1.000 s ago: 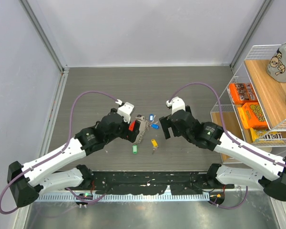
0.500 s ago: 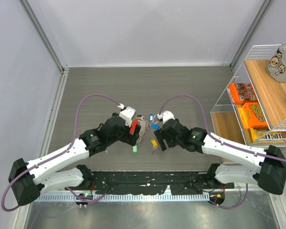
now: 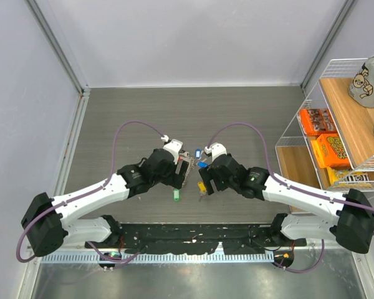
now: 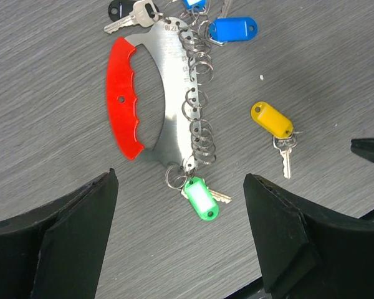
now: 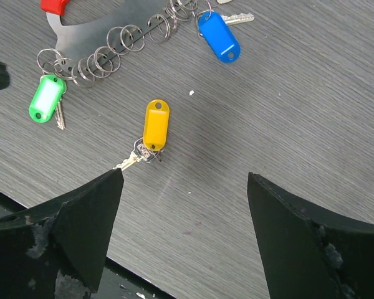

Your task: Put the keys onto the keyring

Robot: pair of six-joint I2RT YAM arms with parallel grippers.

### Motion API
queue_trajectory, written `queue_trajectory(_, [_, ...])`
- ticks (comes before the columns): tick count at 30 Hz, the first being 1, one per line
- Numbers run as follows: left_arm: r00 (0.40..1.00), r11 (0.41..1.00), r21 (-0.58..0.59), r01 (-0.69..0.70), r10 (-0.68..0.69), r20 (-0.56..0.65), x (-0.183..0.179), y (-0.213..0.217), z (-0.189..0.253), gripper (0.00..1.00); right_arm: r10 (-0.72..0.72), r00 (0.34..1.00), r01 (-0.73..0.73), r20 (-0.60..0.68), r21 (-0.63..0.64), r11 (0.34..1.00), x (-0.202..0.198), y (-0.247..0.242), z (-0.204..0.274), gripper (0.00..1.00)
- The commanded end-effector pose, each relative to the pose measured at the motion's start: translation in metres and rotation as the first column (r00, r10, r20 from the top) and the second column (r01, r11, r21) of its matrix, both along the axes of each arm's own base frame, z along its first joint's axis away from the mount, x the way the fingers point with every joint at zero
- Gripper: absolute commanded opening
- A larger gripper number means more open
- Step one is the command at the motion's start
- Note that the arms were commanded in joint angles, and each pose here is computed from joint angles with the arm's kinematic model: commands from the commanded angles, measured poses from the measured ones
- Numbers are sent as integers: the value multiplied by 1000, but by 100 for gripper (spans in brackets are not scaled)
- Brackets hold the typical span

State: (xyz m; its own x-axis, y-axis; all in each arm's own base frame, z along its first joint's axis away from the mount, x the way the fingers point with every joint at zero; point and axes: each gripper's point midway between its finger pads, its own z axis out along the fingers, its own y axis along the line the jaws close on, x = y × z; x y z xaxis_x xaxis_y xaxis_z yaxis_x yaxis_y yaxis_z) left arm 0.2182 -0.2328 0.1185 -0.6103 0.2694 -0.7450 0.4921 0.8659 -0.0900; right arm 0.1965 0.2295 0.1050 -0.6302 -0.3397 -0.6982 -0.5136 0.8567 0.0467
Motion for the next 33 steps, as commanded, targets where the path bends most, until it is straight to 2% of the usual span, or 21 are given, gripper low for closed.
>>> queue_trajectory(1, [999, 996, -79, -48, 48, -1, 13, -20, 19, 87, -25, 997, 19, 73, 82, 996, 8, 6, 25, 88])
queue_trajectory(8, [991, 990, -71, -119, 114, -65, 17, -26, 9, 78, -57, 994, 49, 98, 82, 995, 5, -10, 30, 91])
queue_trajectory(20, [971, 981, 37, -191, 194, -140, 40, -45, -20, 61, -72, 992, 63, 104, 85, 994, -3, -24, 25, 91])
queue_trajectory(33, [947, 974, 45, -221, 225, -231, 55, -56, -51, 51, -78, 990, 69, 121, 78, 995, -3, -30, 24, 92])
